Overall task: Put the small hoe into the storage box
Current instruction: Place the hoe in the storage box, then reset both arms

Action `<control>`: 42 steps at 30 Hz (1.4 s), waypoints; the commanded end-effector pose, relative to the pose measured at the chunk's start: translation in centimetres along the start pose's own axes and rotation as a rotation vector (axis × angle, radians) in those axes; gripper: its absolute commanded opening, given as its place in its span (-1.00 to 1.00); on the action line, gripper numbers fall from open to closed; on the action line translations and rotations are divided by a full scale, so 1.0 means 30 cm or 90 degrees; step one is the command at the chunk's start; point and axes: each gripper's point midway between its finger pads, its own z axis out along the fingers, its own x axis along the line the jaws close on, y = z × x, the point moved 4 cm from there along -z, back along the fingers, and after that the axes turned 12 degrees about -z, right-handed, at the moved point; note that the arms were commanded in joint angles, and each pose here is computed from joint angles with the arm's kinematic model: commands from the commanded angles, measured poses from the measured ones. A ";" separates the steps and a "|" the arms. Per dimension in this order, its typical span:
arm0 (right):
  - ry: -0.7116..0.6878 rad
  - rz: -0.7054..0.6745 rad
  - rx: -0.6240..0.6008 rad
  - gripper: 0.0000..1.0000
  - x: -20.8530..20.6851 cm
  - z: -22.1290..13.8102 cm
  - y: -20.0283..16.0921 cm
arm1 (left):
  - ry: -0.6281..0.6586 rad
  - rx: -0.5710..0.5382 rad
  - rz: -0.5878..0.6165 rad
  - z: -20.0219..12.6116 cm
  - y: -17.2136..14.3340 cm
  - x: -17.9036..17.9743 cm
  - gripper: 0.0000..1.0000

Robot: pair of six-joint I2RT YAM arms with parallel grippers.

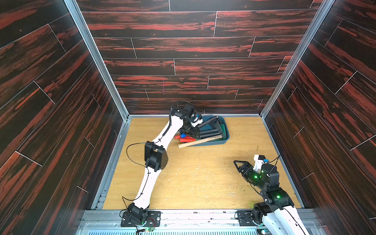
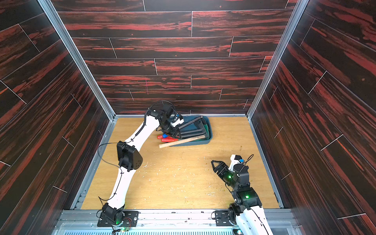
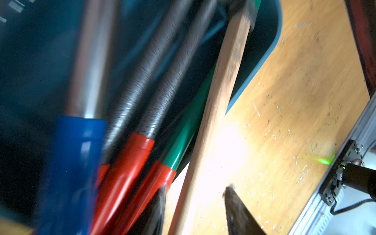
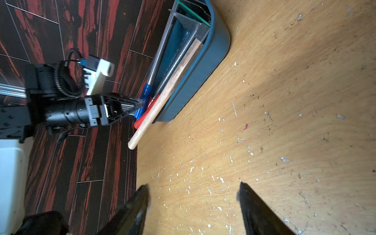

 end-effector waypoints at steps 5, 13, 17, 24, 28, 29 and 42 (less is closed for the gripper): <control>0.005 -0.004 0.000 0.45 0.001 0.003 0.003 | 0.036 -0.032 0.031 -0.153 -0.031 -0.081 0.01; -0.003 -0.018 -0.007 0.50 0.010 0.004 0.021 | 0.070 -0.053 0.049 -0.168 -0.121 -0.131 0.01; -0.024 -0.039 0.008 0.59 0.007 0.016 0.030 | 0.086 -0.095 0.034 -0.201 -0.168 -0.127 0.01; -0.073 -0.102 0.011 0.87 0.007 0.036 0.078 | 0.151 -0.168 0.016 -0.282 -0.277 -0.085 0.26; -0.107 -0.146 0.000 0.95 0.004 0.054 0.120 | 0.206 -0.180 -0.017 -0.309 -0.351 -0.033 0.65; -0.116 -0.156 0.001 0.96 0.000 0.059 0.126 | 0.219 -0.182 -0.025 -0.312 -0.367 -0.018 0.67; -0.235 -0.268 -0.084 0.97 -0.091 0.112 0.237 | 0.477 -0.401 -0.152 -0.475 -0.538 0.265 1.00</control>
